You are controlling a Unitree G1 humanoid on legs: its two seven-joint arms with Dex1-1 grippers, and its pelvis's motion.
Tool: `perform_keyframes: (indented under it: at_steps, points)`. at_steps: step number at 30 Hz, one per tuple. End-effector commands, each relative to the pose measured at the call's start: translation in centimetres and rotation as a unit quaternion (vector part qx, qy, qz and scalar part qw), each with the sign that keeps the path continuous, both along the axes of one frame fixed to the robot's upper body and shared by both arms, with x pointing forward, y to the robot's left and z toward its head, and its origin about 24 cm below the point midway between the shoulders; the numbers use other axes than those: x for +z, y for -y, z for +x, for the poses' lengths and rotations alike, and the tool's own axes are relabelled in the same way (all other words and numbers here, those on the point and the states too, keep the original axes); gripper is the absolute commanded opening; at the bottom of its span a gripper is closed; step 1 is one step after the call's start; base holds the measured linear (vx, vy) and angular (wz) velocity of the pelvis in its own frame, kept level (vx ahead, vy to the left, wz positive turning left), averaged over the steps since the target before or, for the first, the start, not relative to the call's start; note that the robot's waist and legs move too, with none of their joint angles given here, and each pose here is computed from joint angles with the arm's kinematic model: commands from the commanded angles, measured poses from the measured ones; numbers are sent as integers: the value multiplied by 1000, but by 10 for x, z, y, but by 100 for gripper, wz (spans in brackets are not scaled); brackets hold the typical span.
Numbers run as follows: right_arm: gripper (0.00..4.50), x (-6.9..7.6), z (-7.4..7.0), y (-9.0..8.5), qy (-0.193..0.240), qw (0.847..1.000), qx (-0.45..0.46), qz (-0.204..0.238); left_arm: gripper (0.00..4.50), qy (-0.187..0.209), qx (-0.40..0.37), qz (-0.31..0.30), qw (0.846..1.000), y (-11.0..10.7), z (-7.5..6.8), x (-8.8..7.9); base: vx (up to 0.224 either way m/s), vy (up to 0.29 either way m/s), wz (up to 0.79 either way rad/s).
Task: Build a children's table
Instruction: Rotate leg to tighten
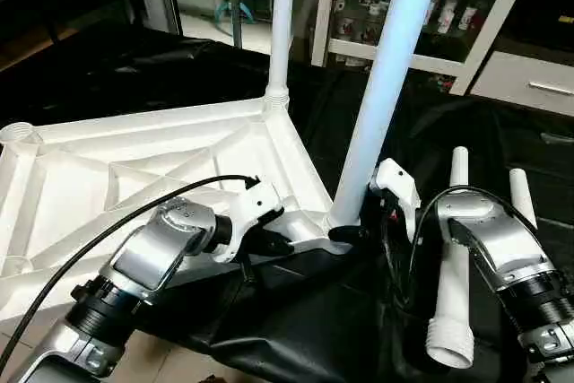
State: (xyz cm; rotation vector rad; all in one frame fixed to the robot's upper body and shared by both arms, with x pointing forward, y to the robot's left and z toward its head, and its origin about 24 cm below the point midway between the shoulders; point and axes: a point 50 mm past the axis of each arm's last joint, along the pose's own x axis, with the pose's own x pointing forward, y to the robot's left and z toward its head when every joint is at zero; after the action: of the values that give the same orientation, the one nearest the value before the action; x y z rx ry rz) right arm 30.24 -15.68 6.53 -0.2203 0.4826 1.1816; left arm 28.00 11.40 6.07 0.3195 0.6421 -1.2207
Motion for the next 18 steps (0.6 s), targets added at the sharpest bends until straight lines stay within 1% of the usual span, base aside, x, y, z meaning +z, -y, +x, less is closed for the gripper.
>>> perform_keyframes:
  at_steps: [1,11,16,17,18]
  points:
    - [276,3,2,-4,7,1000,12,-1,0,-34,-21,0,999,6,-10,-10,0,0,0]
    - [268,2,2,-6,6,1000,12,0,0,-37,-21,0,999,6,-11,-11,0,0,0]
    - [268,0,3,-6,11,1000,0,1,0,-31,-15,-1,999,7,-9,-11,0,0,0]
    - [267,-6,13,-7,29,997,-74,6,0,-7,26,-16,1000,10,1,-10,0,0,0]
    - [267,-8,17,-8,34,994,-107,12,0,4,46,-21,999,12,6,-9,0,0,0]
